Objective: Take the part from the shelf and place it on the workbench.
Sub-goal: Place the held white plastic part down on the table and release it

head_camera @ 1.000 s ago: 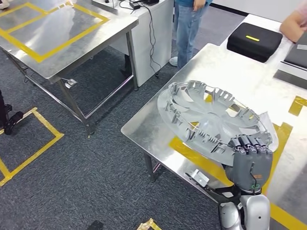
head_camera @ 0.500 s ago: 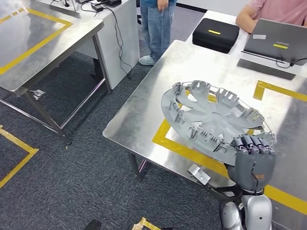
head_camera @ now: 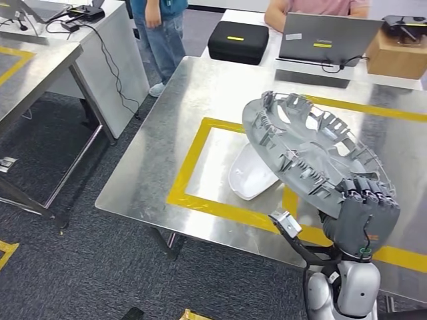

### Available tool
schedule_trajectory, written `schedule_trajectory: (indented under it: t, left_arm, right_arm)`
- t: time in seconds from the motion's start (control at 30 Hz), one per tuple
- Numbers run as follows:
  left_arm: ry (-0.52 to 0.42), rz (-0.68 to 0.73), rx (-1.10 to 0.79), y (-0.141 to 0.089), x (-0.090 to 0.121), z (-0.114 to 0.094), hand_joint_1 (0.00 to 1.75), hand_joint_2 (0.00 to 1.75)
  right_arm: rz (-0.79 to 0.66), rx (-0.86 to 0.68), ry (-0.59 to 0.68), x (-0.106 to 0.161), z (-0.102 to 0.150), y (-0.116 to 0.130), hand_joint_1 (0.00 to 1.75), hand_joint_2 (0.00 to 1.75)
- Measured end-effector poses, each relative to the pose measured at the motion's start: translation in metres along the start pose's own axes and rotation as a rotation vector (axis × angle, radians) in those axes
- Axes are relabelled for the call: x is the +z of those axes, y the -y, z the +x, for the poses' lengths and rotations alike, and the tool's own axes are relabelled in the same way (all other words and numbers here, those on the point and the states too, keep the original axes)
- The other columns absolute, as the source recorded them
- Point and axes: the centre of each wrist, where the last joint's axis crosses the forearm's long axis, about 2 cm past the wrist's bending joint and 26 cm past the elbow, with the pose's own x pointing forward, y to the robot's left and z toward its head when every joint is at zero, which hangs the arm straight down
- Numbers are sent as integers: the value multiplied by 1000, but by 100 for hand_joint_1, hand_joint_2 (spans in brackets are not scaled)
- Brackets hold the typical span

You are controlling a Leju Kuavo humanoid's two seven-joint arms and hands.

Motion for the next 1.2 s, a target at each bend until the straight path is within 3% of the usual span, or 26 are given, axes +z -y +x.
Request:
schedule_trajectory:
  t: [1.0, 1.03, 1.13, 1.17, 1.2]
  left_arm:
    - [14, 8, 15, 3, 0, -3, 0, 0]
    - [14, 8, 16, 3, 0, -3, 0, 0]
    - [17, 11, 17, 2, 0, -3, 0, 0]
    - [20, 12, 18, 2, 0, -2, 0, 0]
    - [22, 12, 19, 2, 0, -2, 0, 0]
  right_arm:
    - [42, -17, -76, 5, 2, -6, 171, 175]
    - [48, -16, -78, 6, 2, -7, 142, 175]
    - [63, -13, -88, 9, 1, -10, 15, 175]
    - [68, -12, -92, 9, 1, -11, 0, 175]
    - [74, -9, -98, 10, 0, -12, 0, 175]
